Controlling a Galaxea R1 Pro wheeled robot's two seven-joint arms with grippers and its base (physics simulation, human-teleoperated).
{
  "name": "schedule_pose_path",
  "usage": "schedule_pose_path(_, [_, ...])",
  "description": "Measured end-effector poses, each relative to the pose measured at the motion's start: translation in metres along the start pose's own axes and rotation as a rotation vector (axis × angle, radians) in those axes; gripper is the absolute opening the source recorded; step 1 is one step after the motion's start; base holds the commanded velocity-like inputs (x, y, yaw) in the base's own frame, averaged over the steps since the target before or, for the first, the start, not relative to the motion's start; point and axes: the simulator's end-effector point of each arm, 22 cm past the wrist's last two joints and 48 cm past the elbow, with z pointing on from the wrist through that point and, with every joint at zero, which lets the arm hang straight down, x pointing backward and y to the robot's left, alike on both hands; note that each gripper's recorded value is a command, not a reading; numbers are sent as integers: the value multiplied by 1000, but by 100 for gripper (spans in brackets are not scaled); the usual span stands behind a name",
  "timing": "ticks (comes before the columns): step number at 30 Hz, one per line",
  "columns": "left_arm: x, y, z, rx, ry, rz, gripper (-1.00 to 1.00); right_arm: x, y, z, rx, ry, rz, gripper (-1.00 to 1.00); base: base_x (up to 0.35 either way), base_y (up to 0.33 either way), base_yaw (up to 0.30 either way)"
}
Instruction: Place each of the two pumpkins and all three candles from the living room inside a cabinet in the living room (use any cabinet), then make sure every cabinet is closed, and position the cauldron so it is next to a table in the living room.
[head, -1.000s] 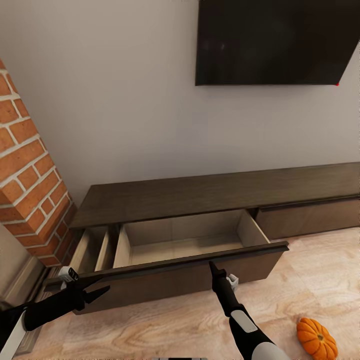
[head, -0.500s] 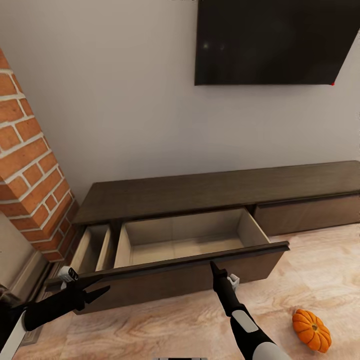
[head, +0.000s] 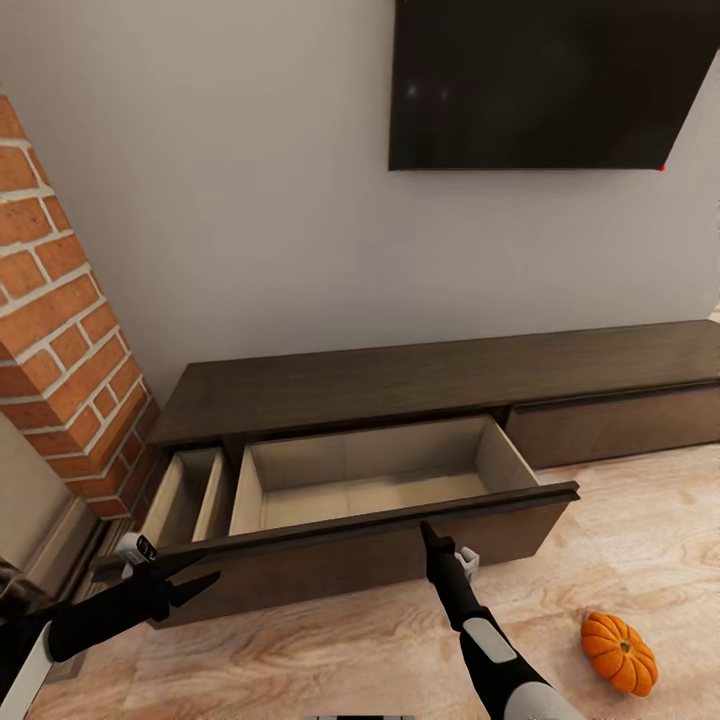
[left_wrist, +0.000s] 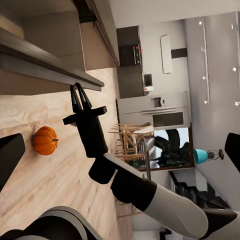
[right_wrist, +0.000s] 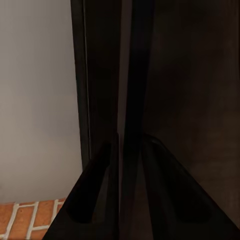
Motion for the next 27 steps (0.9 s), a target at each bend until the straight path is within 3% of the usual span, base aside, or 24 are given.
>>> schedule_pose_path(26, [0,0,0,-1,0,0,100,0,0,1,1,1,1,-100,-1,0,0])
schedule_pose_path(27, [0,0,0,-1,0,0,100,0,0,1,1,1,1,100,0,0,0])
